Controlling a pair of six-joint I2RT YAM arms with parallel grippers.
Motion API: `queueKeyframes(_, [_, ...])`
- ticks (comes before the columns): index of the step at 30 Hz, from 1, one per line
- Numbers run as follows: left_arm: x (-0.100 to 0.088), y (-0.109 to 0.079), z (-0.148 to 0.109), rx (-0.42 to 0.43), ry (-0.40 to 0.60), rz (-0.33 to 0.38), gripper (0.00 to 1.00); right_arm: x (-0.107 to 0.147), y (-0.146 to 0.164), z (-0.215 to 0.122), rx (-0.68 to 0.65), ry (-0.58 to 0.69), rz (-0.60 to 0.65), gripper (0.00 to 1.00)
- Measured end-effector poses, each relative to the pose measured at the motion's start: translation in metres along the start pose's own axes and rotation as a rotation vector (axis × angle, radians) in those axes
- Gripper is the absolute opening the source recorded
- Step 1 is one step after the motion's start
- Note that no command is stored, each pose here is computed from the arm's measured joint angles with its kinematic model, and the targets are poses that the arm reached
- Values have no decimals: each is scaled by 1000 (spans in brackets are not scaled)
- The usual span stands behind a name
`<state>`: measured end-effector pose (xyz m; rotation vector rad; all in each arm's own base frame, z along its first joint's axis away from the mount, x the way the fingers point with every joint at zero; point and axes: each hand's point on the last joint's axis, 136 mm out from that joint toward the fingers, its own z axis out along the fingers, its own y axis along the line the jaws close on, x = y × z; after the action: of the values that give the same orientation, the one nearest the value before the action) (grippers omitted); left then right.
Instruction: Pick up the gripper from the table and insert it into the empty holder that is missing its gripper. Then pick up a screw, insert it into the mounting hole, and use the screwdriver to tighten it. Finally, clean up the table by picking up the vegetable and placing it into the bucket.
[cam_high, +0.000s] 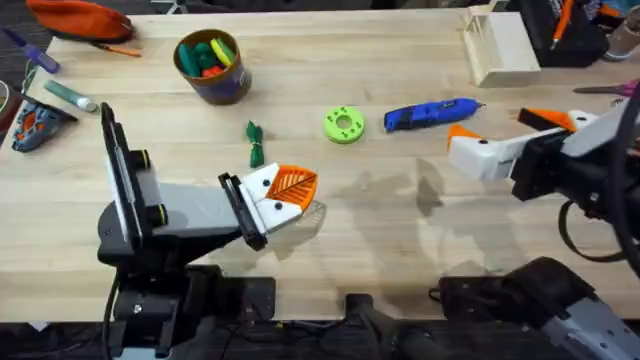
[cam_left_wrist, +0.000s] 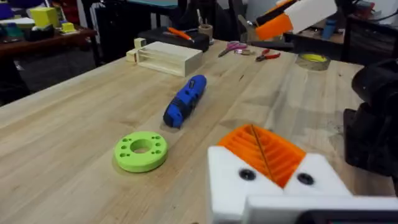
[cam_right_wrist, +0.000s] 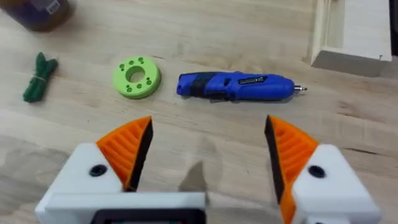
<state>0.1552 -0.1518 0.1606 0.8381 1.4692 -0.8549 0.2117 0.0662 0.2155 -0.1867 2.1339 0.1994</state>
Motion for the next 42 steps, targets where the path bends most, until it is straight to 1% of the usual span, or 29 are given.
queueKeyframes(2, [0,0,0,0,0,0,15,1,0,0,0,2,3,992])
queueKeyframes(3, [0,0,0,0,0,2,33,1,0,0,0,1,4,992])
queueKeyframes(4, [0,0,0,0,0,3,158,1,0,0,0,1,4,992])
queueKeyframes(6, [0,0,0,0,0,3,470,1,0,0,0,1,5,992])
queueKeyframes(7, [0,0,0,0,0,1,935,1,0,0,0,1,7,992])
queueKeyframes(8, [0,0,0,0,0,2,971,1,0,0,0,1,7,992])
queueKeyframes(10, [0,0,0,0,0,2,986,1,0,0,1,1,7,992])
queueKeyframes(18, [0,0,0,0,0,3,985,1,0,0,2,1,7,992])
queueKeyframes(20, [0,0,0,0,0,-8,986,1,0,0,2,1,7,993])
queueKeyframes(25, [-1,5,0,-28,-2,-85,986,1,0,0,2,1,7,992])
queueKeyframes(29, [-6,12,-2,-85,5,-132,986,1,0,0,2,1,7,992])
queueKeyframes(31, [-15,15,-6,-132,17,-154,986,1,0,0,2,1,7,992])
queueKeyframes(33, [-29,15,-11,-173,26,-149,986,1,0,0,2,1,7,992])
queueKeyframes(37, [-70,10,-28,-269,50,-105,986,1,0,0,2,1,7,992])
queueKeyframes(39, [-88,9,-36,-318,70,-95,986,1,0,0,2,1,7,992])
queueKeyframes(42, [-106,12,-46,-394,129,-126,986,1,0,0,2,1,7,992])
